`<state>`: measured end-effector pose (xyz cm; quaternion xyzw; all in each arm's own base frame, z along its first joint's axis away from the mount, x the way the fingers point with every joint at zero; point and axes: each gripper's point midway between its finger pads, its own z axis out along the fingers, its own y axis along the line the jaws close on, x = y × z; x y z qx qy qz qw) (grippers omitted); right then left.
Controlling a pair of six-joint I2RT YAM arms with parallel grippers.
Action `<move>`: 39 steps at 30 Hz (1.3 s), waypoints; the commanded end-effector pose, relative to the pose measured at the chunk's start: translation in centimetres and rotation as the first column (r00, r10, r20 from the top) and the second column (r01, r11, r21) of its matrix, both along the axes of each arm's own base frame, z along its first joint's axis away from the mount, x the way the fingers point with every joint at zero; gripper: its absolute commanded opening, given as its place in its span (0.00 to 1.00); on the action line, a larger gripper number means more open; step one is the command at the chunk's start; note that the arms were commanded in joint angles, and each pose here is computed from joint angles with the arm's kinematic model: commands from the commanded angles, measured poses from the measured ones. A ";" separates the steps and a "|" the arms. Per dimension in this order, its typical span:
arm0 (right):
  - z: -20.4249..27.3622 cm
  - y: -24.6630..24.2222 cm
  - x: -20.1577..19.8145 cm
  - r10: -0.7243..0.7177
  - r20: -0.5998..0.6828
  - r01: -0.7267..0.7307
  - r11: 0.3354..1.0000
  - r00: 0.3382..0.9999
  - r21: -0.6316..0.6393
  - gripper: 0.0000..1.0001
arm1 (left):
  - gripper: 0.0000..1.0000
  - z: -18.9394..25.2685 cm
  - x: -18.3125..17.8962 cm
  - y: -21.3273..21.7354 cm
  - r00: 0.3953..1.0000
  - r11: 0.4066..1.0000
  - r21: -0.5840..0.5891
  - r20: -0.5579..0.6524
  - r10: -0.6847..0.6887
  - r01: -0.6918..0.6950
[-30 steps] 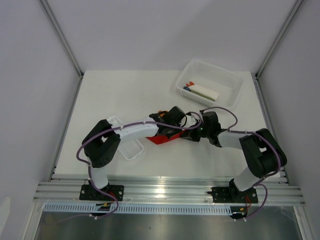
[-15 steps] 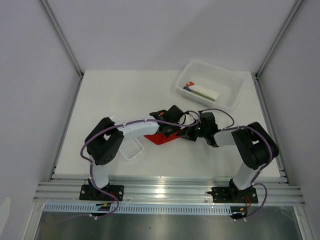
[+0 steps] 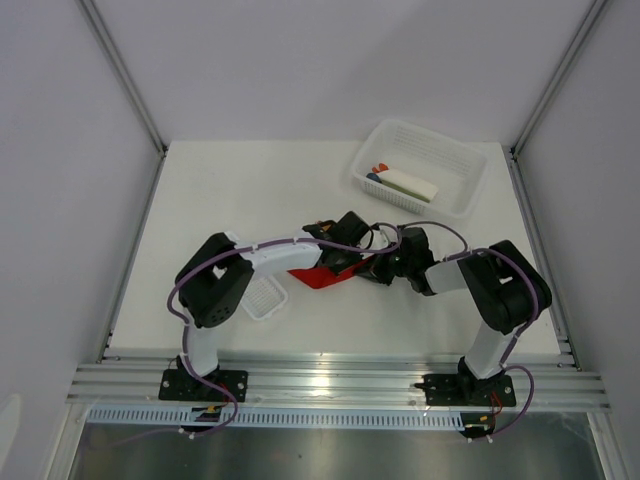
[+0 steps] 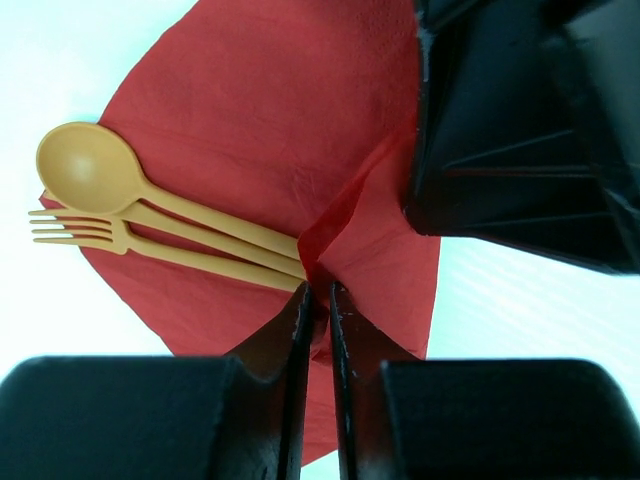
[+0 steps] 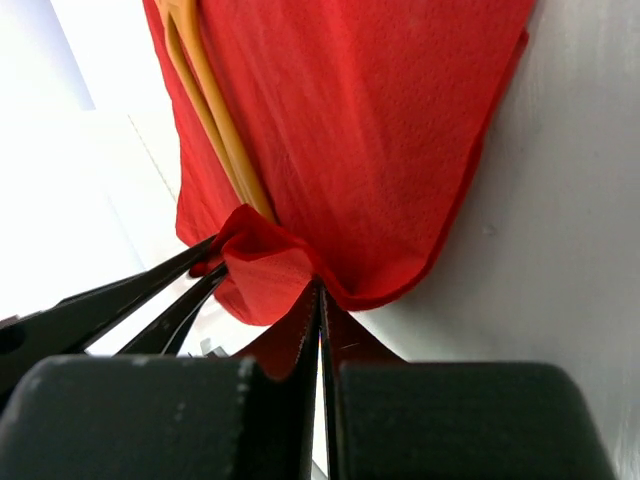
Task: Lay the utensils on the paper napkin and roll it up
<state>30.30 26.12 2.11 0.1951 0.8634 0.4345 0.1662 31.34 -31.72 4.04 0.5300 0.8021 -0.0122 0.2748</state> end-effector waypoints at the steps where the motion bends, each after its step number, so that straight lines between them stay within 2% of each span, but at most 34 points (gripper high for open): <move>1: 1.5 -0.4 0.5 -0.038 0.058 0.039 0.999 0.998 -0.007 0.01 | 0.15 0.8 1.0 -0.8 1.000 1.000 -0.026 0.019 0.010 -0.010; 4: 1.3 -1.0 0.6 -0.052 0.067 0.053 0.998 0.996 -0.025 0.02 | 0.15 0.4 1.0 -0.5 1.000 1.000 -0.013 0.018 0.018 -0.018; 9: 1.4 -0.5 0.5 -0.066 0.078 0.063 0.997 0.995 0.043 0.01 | 0.15 0.1 1.0 -0.5 0.999 0.999 -0.015 0.009 0.030 -0.030; 18: 1.4 -0.8 0.4 -0.084 0.083 0.083 0.996 0.993 0.018 0.00 | 0.18 0.1 1.5 -0.4 0.998 0.999 -0.008 0.031 0.050 -0.049; 26: 4.1 0.5 0.9 -0.059 0.190 0.051 0.998 0.980 0.042 0.00 | 0.19 0.5 1.6 -0.5 0.998 0.999 -0.017 0.047 0.042 -0.041; 36: 3.0 1.3 2.3 -0.095 0.171 0.082 0.993 0.981 0.082 0.00 | 0.20 0.8 1.9 -0.5 0.997 0.998 -0.027 0.062 0.050 -0.048; 39: 2.1 0.9 2.6 -0.119 0.159 0.111 0.992 0.980 0.057 0.00 | 0.21 0.9 1.9 -0.4 0.997 0.998 -0.028 0.063 0.053 -0.052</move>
